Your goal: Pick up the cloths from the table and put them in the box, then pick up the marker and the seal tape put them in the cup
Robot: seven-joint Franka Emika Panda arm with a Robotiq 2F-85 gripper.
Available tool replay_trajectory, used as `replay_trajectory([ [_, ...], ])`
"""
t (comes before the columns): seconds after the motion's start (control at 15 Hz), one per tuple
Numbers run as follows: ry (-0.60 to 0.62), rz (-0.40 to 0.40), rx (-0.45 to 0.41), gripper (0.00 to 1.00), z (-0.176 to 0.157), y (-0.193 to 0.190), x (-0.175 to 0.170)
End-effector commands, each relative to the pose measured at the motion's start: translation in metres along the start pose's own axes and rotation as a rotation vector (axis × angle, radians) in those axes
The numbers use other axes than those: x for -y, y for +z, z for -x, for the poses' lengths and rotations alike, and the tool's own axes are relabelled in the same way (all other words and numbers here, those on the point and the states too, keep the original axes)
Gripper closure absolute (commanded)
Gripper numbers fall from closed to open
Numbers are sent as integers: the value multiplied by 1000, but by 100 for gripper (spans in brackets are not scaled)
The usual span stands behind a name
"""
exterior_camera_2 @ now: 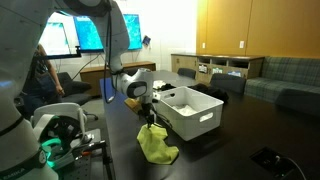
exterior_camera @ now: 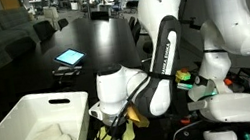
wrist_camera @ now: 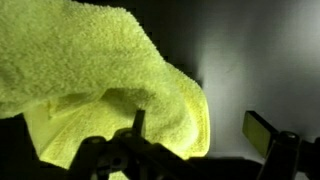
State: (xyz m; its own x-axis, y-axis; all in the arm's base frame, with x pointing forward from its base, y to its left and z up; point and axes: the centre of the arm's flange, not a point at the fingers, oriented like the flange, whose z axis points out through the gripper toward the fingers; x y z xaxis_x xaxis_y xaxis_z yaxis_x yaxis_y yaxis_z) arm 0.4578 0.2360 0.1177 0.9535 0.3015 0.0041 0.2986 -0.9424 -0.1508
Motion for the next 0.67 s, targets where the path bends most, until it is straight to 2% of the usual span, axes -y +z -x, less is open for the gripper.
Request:
replay_trajectory([
  [0.0, 7, 58, 12, 0, -12, -1, -3],
  [0.6, 56, 194, 84, 0, -25, 13, 20],
])
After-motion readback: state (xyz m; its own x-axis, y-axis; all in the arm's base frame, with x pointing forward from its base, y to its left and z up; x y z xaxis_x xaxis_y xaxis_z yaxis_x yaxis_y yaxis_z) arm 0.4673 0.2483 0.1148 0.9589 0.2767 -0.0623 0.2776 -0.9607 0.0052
